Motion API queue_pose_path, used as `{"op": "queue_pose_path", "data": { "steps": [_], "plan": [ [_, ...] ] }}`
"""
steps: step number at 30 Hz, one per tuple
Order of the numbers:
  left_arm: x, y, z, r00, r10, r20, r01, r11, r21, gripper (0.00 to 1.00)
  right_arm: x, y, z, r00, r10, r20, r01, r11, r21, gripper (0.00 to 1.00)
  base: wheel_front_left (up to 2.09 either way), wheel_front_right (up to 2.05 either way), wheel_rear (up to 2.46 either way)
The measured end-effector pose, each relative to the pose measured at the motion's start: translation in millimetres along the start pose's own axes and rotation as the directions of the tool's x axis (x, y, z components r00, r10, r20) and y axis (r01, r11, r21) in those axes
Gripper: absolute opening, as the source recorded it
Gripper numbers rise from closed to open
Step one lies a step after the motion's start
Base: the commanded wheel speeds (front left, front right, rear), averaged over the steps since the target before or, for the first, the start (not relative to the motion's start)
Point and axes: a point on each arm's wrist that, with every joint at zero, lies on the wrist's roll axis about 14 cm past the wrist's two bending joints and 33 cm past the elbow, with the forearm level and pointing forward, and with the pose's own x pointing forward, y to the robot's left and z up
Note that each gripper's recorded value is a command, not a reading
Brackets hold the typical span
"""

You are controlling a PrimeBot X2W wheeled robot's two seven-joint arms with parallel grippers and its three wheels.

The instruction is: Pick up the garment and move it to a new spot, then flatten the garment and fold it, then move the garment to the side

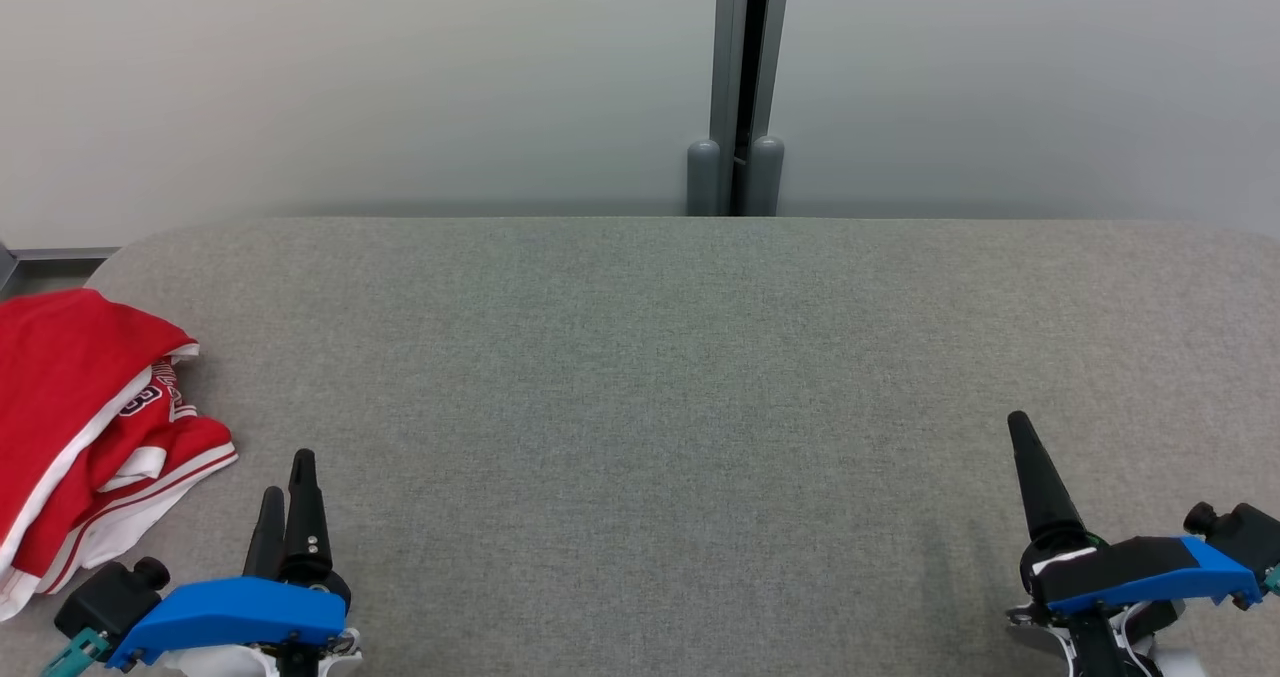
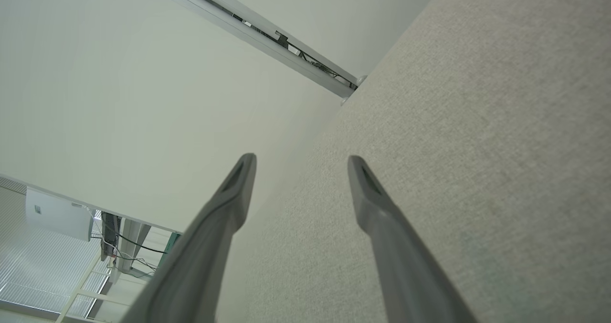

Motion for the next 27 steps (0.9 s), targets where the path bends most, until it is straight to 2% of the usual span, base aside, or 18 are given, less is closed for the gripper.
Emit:
{"op": "queue_pose_path", "data": {
  "steps": [8, 15, 27],
  "plan": [
    [1, -2, -1, 1.000, -0.012, -0.001, 0.012, 0.990, 0.142, 1.00, 2, 9, 3, 0.999, 0.031, 0.010, -0.029, 0.986, -0.162, 1.00, 0.00, 0.00, 0.00],
    [1, -4, -2, 1.000, -0.020, -0.001, 0.019, 0.969, 0.247, 1.00, 2, 10, 3, 0.999, 0.042, 0.016, -0.035, 0.957, -0.289, 1.00, 0.00, 0.00, 0.00],
    [-1, 0, -11, 0.999, -0.015, -0.030, 0.027, 0.901, 0.433, 1.00, 0, 10, -3, 0.999, 0.049, 0.003, -0.043, 0.886, -0.461, 1.00, 0.00, 0.00, 0.00]
  ]
}}
